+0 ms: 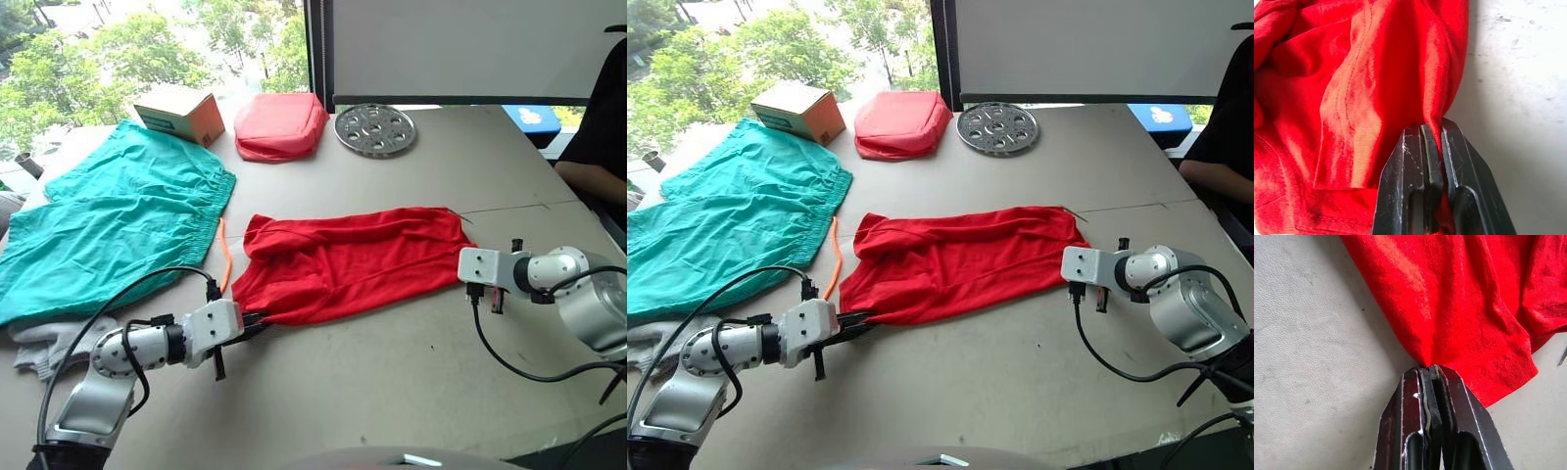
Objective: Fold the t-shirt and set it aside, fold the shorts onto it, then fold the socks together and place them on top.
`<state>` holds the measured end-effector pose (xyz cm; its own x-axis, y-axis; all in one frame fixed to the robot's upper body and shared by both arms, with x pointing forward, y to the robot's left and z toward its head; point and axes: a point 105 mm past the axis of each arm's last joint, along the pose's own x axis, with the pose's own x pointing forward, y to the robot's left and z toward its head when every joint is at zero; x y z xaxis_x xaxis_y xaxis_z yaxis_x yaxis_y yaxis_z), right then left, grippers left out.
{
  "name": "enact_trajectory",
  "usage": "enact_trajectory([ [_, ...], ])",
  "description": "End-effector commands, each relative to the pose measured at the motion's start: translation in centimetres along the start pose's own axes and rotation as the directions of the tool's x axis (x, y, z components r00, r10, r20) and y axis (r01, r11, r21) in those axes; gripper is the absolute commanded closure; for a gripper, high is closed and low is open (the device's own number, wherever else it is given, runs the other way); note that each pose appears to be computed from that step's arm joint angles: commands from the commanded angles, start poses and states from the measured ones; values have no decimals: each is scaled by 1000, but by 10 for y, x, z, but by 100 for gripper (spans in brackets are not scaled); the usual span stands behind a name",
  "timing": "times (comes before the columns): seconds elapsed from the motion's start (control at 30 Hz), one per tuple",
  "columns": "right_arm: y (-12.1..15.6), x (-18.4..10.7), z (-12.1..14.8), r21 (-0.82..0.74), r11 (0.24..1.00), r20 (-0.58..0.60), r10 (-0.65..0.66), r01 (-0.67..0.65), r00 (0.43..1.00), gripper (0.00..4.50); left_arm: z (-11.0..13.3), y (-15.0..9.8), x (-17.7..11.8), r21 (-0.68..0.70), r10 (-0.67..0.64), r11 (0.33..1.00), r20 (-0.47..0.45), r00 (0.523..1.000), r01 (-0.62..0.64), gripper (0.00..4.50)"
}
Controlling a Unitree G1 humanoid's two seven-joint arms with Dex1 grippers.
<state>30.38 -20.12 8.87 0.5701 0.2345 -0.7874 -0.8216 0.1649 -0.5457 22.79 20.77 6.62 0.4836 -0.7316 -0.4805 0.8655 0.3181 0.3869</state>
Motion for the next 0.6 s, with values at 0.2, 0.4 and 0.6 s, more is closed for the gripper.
enact_trajectory([
  [0.2,5,-31,-10,43,999,28,-28,27,999,450,11,-4,-11,31,-100,995,85,991,97,444],
  [0.4,40,-57,-12,109,990,62,80,-87,995,450,13,-26,-16,3,-252,967,110,961,254,444],
  [0.6,69,-73,-12,188,966,114,158,-178,981,450,11,-44,-31,-43,-368,926,108,924,374,444],
])
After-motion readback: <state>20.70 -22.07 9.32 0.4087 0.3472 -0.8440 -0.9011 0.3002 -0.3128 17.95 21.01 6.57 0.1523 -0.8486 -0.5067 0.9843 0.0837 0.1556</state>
